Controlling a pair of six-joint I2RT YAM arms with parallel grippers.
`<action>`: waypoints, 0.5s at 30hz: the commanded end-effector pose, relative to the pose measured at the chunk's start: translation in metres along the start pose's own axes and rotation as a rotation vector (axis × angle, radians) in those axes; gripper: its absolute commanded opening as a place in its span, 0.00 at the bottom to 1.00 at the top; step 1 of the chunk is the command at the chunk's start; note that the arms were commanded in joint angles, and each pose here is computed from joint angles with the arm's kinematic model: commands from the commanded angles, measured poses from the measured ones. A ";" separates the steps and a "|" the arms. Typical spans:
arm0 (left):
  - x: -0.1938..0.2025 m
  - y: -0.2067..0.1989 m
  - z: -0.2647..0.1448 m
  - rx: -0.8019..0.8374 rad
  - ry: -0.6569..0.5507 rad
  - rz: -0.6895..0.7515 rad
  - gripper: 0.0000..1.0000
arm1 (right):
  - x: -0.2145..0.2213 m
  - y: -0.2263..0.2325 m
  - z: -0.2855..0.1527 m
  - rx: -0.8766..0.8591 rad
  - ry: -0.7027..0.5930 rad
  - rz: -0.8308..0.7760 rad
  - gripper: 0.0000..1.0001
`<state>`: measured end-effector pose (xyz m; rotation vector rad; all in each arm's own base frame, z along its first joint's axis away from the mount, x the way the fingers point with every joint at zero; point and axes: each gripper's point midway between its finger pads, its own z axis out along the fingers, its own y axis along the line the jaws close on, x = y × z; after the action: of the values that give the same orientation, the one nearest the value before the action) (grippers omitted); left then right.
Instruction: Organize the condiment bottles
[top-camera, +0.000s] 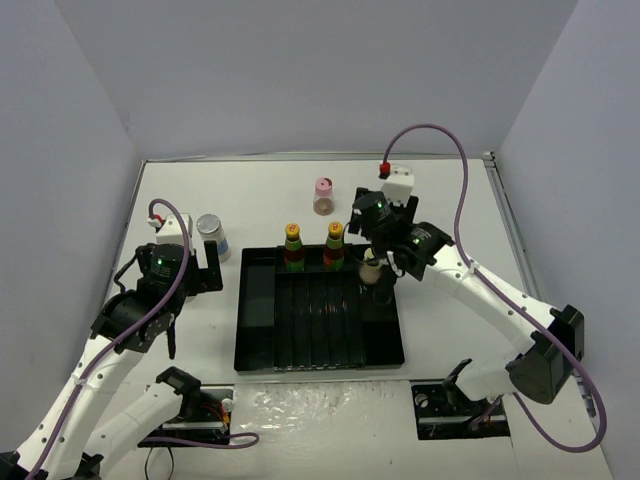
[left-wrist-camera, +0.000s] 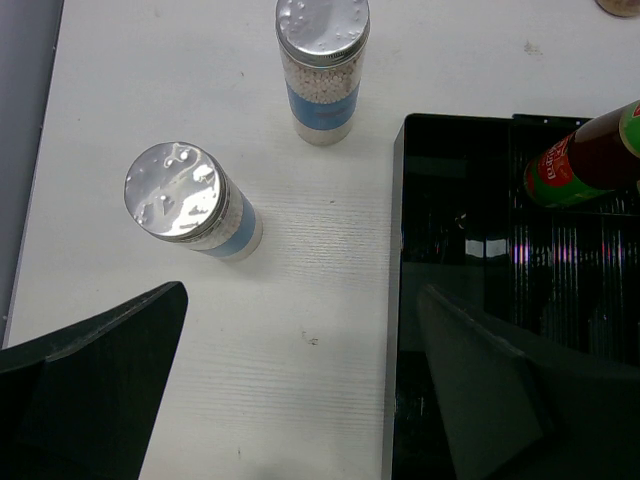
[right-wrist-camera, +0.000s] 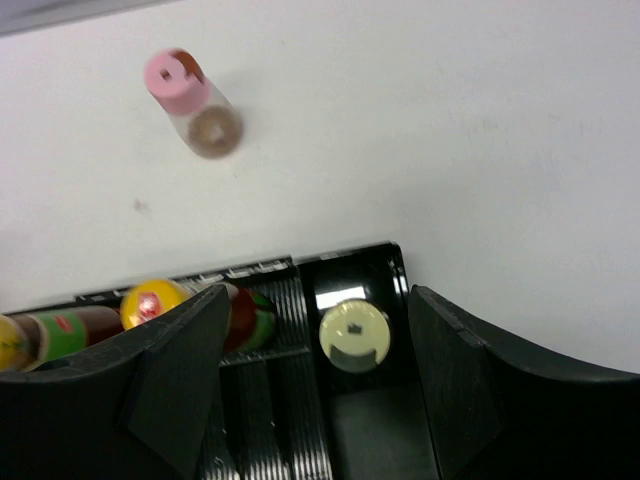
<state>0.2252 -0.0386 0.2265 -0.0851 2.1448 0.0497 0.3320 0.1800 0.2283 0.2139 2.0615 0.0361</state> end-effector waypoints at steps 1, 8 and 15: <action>-0.024 -0.004 -0.002 0.010 -0.066 -0.029 0.97 | -0.059 0.026 0.016 -0.007 -0.080 0.000 0.70; -0.024 -0.002 -0.003 0.007 -0.071 -0.034 0.97 | -0.129 0.090 0.097 -0.160 -0.065 0.038 0.74; -0.025 -0.003 -0.005 0.018 -0.076 -0.035 0.97 | -0.125 0.126 0.170 -0.238 -0.010 -0.009 0.77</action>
<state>0.2257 -0.0386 0.2257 -0.0854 2.1487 0.0520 0.5397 0.2507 0.2727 0.1655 2.0107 0.1885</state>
